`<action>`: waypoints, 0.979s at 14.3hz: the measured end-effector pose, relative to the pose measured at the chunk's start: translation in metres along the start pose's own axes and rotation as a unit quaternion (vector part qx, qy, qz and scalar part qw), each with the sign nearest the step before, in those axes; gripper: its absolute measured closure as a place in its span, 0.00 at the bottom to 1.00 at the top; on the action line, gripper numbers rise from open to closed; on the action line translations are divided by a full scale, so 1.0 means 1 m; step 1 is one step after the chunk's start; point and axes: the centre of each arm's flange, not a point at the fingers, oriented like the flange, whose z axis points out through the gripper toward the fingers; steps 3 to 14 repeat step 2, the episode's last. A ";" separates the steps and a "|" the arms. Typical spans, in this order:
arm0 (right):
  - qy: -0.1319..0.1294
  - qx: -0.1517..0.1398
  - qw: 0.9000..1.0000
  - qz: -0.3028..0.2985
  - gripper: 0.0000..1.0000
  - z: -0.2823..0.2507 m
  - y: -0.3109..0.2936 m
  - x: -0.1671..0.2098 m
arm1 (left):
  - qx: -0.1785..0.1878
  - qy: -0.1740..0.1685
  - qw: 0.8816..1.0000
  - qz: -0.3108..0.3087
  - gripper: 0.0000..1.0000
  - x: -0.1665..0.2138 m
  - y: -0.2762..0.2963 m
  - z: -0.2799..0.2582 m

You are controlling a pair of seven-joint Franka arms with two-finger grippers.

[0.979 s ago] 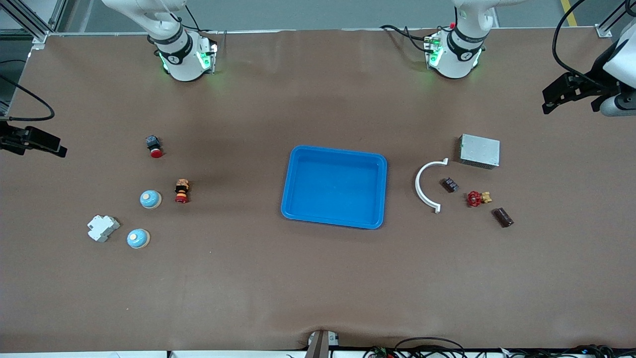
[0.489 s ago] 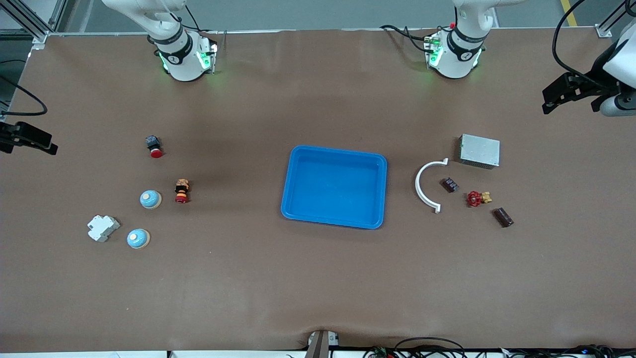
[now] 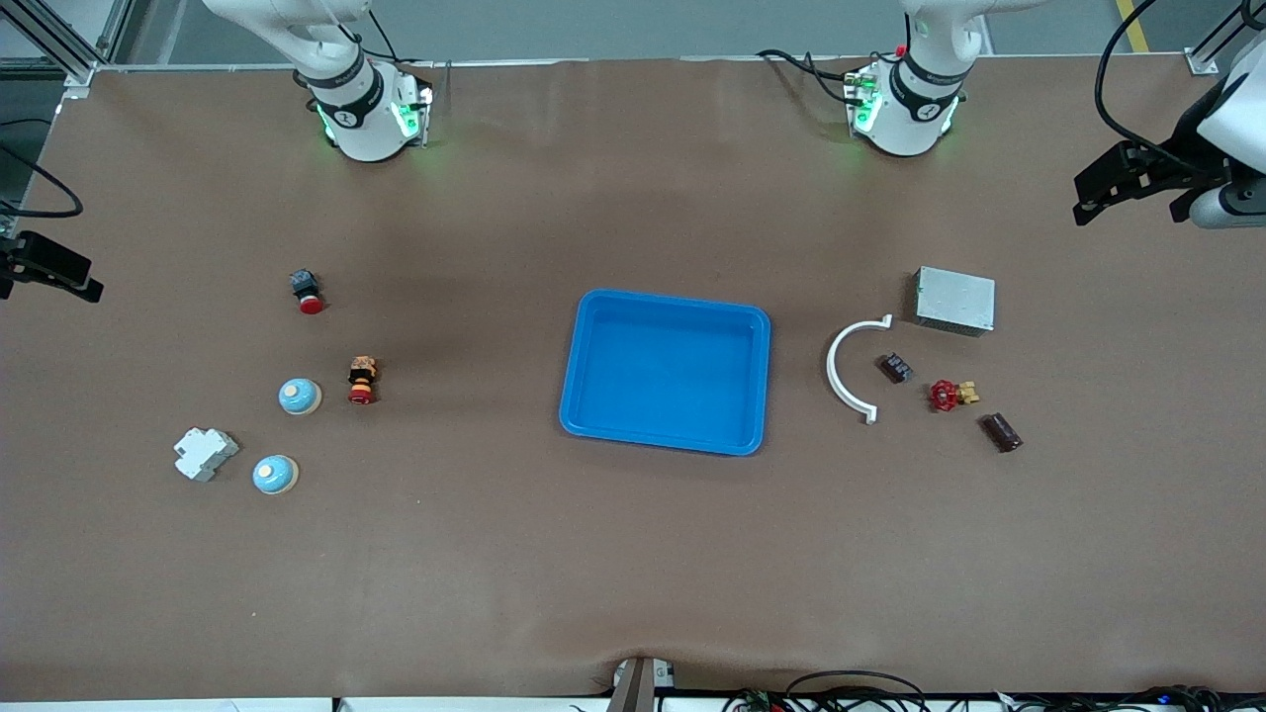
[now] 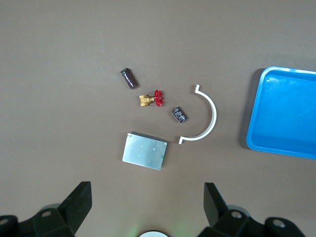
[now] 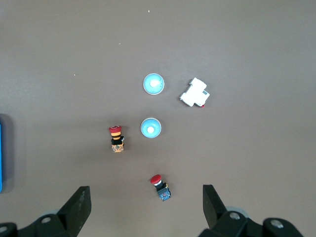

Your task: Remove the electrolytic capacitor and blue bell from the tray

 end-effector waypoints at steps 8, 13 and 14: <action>0.007 0.000 1.000 0.000 0.00 -0.002 0.000 0.001 | 0.000 0.000 1.000 0.000 0.00 0.000 0.000 0.000; 0.007 0.000 1.000 0.000 0.00 -0.002 0.000 0.001 | 0.000 0.000 1.000 0.000 0.00 0.000 0.000 0.000; 0.007 0.000 1.000 0.000 0.00 -0.002 0.000 0.001 | 0.000 0.000 1.000 0.000 0.00 0.000 0.000 0.000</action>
